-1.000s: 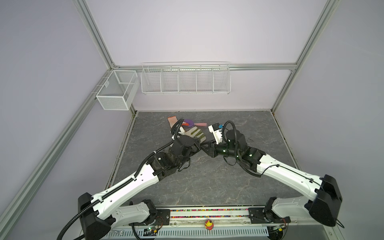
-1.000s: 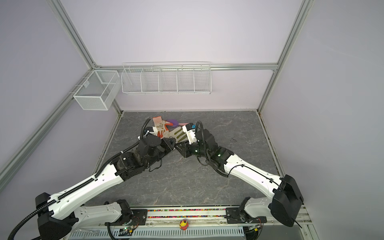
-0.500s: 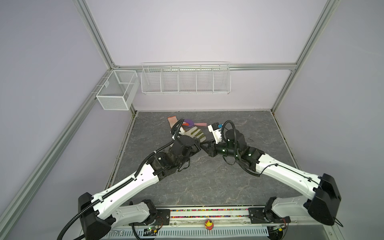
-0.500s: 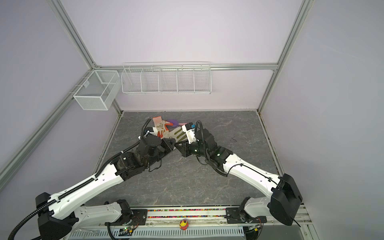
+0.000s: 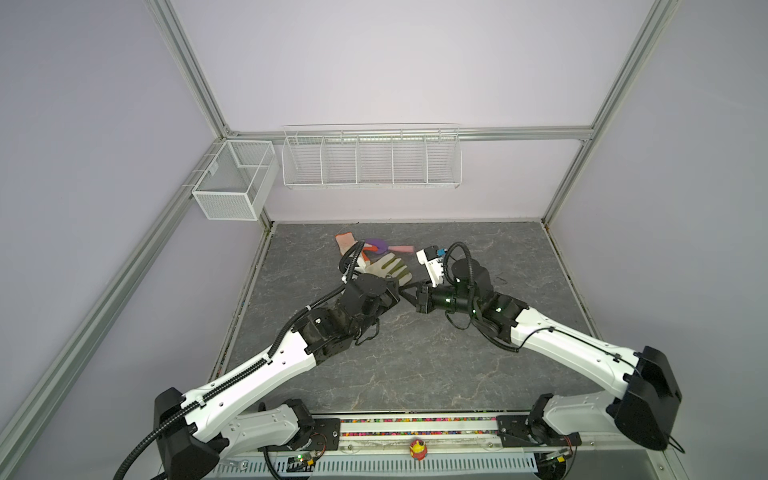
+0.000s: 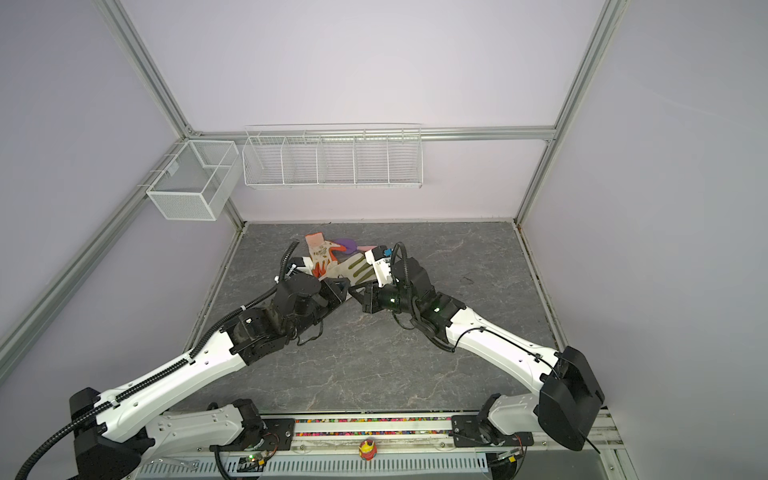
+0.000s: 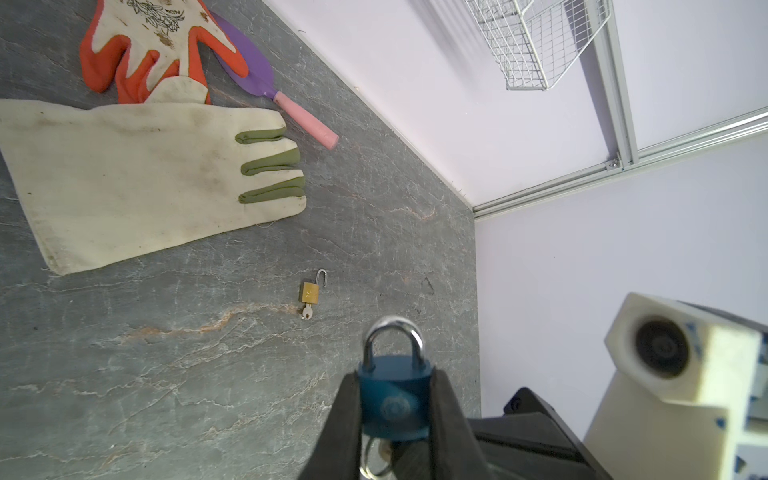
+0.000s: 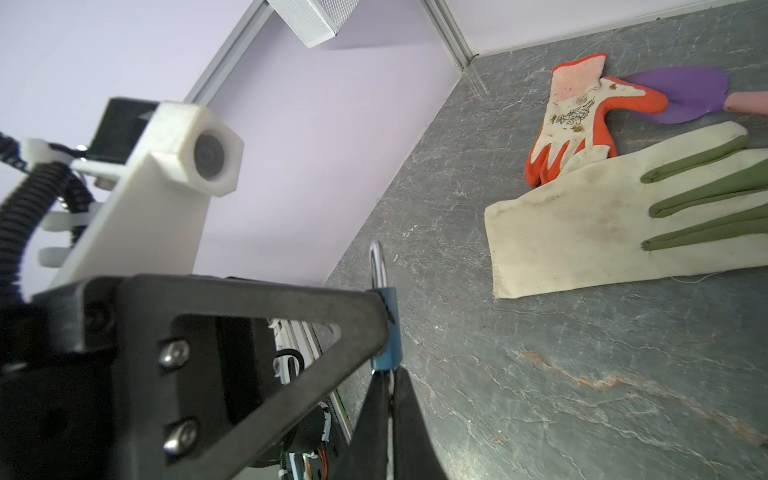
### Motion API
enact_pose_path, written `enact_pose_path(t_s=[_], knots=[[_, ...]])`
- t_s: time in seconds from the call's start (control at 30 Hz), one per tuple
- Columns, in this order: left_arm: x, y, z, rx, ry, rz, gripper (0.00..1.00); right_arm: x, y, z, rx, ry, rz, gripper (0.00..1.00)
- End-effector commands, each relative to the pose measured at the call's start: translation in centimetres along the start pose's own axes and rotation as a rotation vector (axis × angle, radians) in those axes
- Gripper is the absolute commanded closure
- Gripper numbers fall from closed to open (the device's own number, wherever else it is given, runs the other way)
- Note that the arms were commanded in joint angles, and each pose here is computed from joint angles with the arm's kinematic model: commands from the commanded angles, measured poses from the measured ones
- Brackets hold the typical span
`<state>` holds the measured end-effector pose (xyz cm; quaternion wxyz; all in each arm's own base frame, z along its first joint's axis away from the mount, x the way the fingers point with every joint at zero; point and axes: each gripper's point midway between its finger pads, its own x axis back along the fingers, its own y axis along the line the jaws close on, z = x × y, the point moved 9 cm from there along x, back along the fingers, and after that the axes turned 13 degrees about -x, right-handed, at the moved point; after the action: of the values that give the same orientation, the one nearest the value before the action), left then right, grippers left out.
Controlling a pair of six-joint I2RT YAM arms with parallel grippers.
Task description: Unlock with the key
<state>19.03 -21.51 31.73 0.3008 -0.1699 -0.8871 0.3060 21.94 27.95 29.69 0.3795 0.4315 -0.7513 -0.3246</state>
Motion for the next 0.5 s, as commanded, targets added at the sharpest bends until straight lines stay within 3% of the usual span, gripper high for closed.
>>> enact_pose_path(t_s=[0.0,0.47], knots=[[0.1,-0.6,0.2,0.068,0.008,0.096,1.00,-0.1,1.7,0.0,-0.071,0.012,-0.181,0.93],[-0.2,-0.7,0.9,0.110,0.000,0.225,1.00,0.6,3.3,-0.8,-0.276,-0.020,-0.351,0.94]])
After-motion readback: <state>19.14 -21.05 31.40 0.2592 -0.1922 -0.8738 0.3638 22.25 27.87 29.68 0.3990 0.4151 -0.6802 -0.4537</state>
